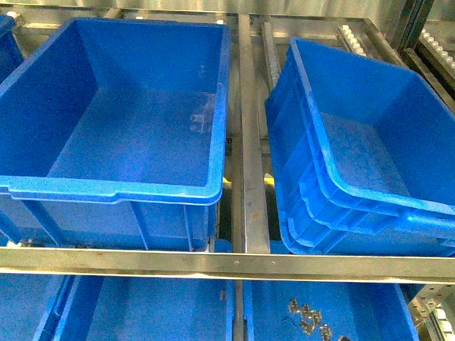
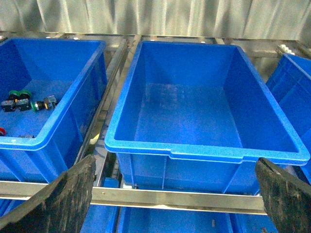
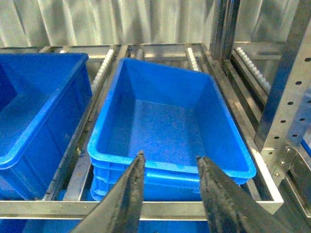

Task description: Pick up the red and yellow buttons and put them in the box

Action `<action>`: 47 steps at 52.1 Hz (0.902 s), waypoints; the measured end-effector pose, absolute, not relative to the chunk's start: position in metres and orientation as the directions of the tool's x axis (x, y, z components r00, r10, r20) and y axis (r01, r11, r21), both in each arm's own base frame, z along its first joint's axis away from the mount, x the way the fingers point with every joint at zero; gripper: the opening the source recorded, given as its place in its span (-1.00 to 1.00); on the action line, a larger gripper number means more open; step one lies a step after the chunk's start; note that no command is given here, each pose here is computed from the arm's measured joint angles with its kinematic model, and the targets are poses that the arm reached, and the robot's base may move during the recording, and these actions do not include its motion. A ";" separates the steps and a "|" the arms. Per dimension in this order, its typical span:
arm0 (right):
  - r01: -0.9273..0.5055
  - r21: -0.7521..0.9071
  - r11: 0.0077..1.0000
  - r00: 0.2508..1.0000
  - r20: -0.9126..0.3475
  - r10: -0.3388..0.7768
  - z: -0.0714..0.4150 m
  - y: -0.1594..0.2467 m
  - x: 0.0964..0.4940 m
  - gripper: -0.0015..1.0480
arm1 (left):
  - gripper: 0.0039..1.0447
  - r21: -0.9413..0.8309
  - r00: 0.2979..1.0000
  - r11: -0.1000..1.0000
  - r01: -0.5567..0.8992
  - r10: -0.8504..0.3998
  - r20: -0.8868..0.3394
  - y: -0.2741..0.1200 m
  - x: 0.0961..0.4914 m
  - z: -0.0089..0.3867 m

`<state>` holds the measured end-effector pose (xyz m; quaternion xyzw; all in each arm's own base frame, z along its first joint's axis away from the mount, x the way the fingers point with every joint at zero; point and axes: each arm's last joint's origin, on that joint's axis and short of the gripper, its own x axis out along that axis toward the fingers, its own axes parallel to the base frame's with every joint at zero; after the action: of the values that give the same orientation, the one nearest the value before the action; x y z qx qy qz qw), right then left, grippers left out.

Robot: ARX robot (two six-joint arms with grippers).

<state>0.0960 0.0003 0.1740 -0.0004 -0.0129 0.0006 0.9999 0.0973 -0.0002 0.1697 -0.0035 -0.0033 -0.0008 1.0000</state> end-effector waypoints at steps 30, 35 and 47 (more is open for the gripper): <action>-0.001 0.000 1.000 1.000 0.026 0.001 0.174 0.000 0.096 0.86 | 0.85 -0.007 1.000 1.000 0.002 -0.002 0.007 0.000 0.097 0.170; -0.001 0.000 1.000 1.000 0.026 0.001 0.174 0.000 0.096 0.86 | 0.85 -0.007 1.000 1.000 0.002 -0.002 0.007 0.000 0.097 0.170; -0.001 0.000 1.000 1.000 0.026 0.001 0.174 0.000 0.096 0.86 | 0.85 -0.007 1.000 1.000 0.002 -0.002 0.007 0.000 0.097 0.170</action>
<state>0.0960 0.0003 0.1740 -0.0001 -0.0129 0.0006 0.9999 0.0973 -0.0002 0.1697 -0.0035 -0.0033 -0.0008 1.0000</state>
